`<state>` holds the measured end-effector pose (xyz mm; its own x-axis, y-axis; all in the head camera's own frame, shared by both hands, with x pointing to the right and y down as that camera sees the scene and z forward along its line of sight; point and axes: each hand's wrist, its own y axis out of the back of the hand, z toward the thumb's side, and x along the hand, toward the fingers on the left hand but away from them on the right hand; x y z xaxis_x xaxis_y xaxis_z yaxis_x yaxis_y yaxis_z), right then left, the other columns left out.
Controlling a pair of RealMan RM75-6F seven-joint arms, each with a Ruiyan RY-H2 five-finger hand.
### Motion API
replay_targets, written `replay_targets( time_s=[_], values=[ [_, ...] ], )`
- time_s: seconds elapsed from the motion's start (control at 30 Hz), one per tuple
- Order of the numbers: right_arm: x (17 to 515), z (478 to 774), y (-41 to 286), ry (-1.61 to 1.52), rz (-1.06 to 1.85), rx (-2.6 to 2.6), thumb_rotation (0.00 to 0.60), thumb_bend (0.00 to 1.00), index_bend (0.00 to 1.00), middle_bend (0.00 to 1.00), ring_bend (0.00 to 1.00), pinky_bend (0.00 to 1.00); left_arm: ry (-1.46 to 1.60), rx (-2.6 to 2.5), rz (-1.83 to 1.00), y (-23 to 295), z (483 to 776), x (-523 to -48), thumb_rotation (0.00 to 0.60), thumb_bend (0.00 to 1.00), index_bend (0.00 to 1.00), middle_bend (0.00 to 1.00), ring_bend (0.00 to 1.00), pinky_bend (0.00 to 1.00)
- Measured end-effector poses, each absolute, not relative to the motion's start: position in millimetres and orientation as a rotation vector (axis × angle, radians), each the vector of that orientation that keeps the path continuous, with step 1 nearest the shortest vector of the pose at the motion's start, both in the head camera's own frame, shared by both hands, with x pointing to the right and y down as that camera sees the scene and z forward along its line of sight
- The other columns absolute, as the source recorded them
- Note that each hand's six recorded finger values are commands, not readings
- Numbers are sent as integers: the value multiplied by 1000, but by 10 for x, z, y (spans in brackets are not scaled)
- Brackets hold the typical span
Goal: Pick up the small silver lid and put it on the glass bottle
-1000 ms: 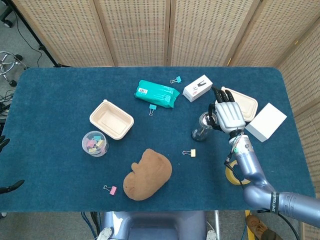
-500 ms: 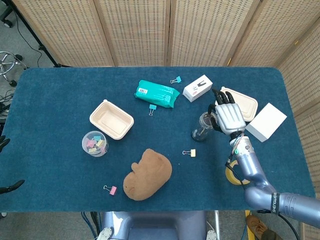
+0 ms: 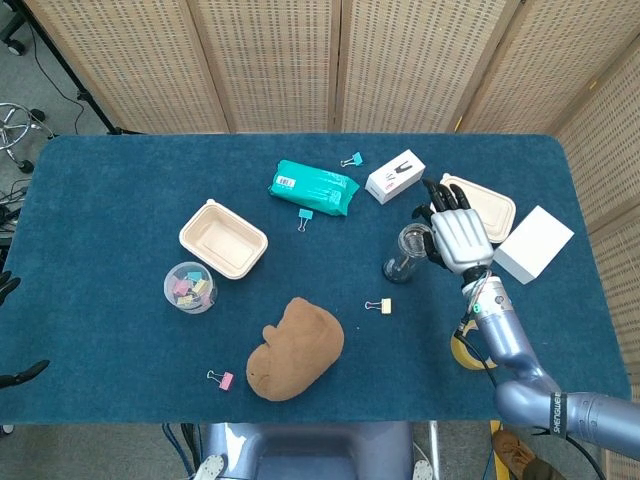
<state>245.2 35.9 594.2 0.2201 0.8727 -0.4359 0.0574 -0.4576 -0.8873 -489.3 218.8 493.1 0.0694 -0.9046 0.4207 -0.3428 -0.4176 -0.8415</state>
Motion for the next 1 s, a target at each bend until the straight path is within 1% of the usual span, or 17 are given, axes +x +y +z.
replay_targets(
  time_s=[0.2, 0.27, 0.33, 0.37, 0.4, 0.43, 0.53, 0.57, 0.6, 0.63, 0.67, 0.83, 1.0],
  values=[
    [2472, 5672, 424, -901, 1245, -1707, 600, 633, 289, 0, 0, 0, 1235, -1812, -1346, 2194, 4929, -4889, 600, 0, 0, 0, 0, 0],
    [2525, 5580, 476, -905, 1219, -1697, 600, 633, 250, 0, 0, 0, 1233, -1812, -1347, 2198, 4933, -4885, 600, 0, 0, 0, 0, 0],
    [2597, 5516, 532, -909, 1202, -1684, 600, 624, 171, 0, 0, 0, 1228, -1810, -1348, 2201, 4935, -4879, 600, 0, 0, 0, 0, 0],
    [2652, 5479, 574, -912, 1191, -1673, 600, 591, 146, 0, 0, 0, 1226, -1808, -1349, 2203, 4937, -4877, 600, 0, 0, 0, 0, 0],
    [2699, 5454, 611, -914, 1183, -1665, 600, 512, 114, 0, 0, 0, 1223, -1807, -1351, 2206, 4940, -4875, 600, 0, 0, 0, 0, 0],
    [2755, 5430, 653, -918, 1177, -1655, 600, 413, 89, 0, 0, 0, 1222, -1806, -1352, 2208, 4943, -4872, 600, 0, 0, 0, 0, 0],
    [2997, 5359, 832, -942, 1156, -1609, 600, 183, 49, 0, 0, 0, 1222, -1804, -1355, 2212, 4951, -4861, 600, 0, 0, 0, 0, 0],
    [3083, 5352, 886, -945, 1156, -1590, 600, 144, 43, 0, 0, 0, 1221, -1802, -1356, 2214, 4956, -4854, 600, 0, 0, 0, 0, 0],
    [3173, 5347, 937, -948, 1159, -1570, 600, 75, 31, 0, 0, 0, 1219, -1801, -1357, 2215, 4960, -4850, 600, 0, 0, 0, 0, 0],
    [3302, 5347, 1011, -950, 1167, -1544, 600, 26, 19, 0, 0, 0, 1217, -1799, -1359, 2217, 4964, -4845, 600, 0, 0, 0, 0, 0],
    [3399, 5351, 1072, -952, 1175, -1526, 600, 5, 10, 0, 0, 0, 1214, -1796, -1362, 2220, 4971, -4839, 600, 0, 0, 0, 0, 0],
    [3913, 5369, 1479, -988, 1243, -1460, 600, 0, 0, 0, 0, 0, 1191, -1775, -1377, 2242, 4998, -4813, 600, 0, 0, 0, 0, 0],
    [4233, 5367, 1824, -1054, 1289, -1425, 600, 0, 0, 0, 0, 0, 1183, -1770, -1377, 2274, 5015, -4770, 600, 0, 0, 0, 0, 0]
  ],
)
